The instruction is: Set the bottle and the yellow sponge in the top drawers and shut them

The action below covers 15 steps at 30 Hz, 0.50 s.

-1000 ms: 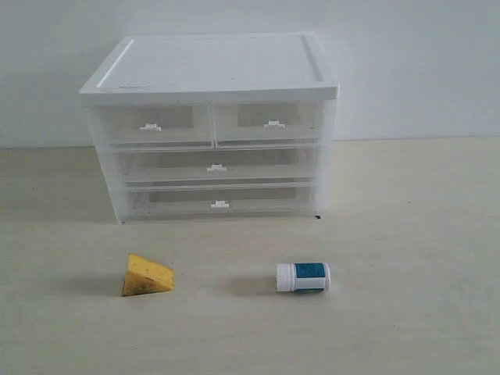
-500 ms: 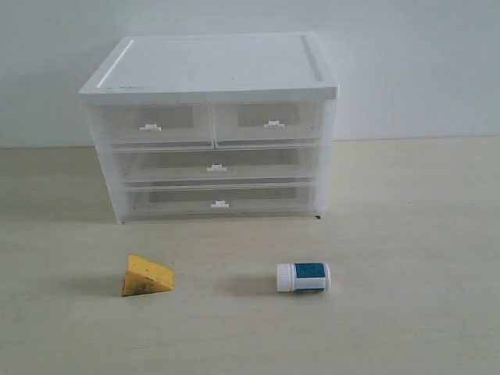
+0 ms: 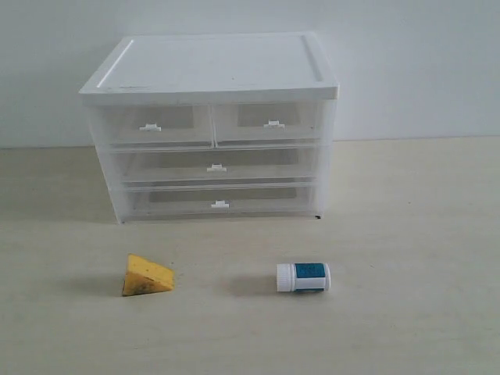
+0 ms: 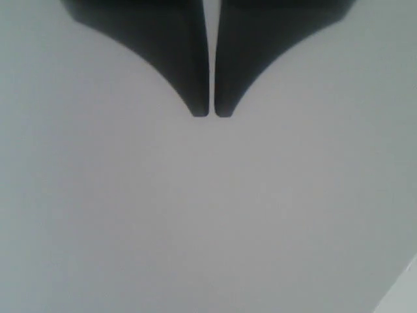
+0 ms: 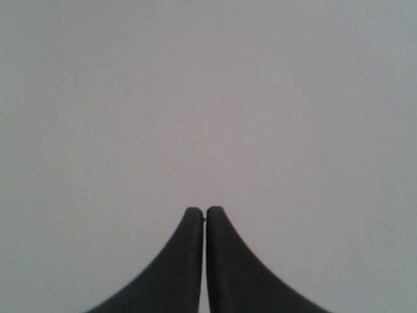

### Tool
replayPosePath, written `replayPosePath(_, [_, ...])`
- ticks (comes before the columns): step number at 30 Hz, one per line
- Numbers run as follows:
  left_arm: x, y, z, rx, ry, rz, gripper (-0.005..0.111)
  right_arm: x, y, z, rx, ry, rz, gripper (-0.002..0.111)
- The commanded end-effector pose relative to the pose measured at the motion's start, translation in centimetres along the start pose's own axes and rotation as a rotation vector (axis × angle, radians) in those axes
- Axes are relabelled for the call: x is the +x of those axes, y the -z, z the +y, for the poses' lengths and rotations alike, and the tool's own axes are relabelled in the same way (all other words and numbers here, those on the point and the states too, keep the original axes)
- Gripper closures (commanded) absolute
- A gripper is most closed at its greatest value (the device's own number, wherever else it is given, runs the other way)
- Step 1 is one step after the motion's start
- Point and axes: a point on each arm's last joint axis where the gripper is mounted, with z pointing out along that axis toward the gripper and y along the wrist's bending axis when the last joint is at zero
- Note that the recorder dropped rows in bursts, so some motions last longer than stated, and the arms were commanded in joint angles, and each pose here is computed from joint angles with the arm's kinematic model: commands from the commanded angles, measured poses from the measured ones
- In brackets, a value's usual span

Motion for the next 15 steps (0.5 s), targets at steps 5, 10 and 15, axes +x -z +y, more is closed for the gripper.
replayPosePath(5, [4.4,-7.5,0.4,0.012,0.022,0.380,0.103,1.8,-5.1,-1.0,0.085,-0.043,0.244,0.108])
replayPosePath(10, [10.7,-10.0,2.3,-0.039,0.123,0.643,0.103,6.6,-7.3,-2.4,0.121,-0.089,0.478,0.108])
replayPosePath(15, [17.5,-11.0,4.4,-0.071,0.186,0.794,0.103,11.3,-8.2,-3.4,0.108,-0.149,0.627,0.108])
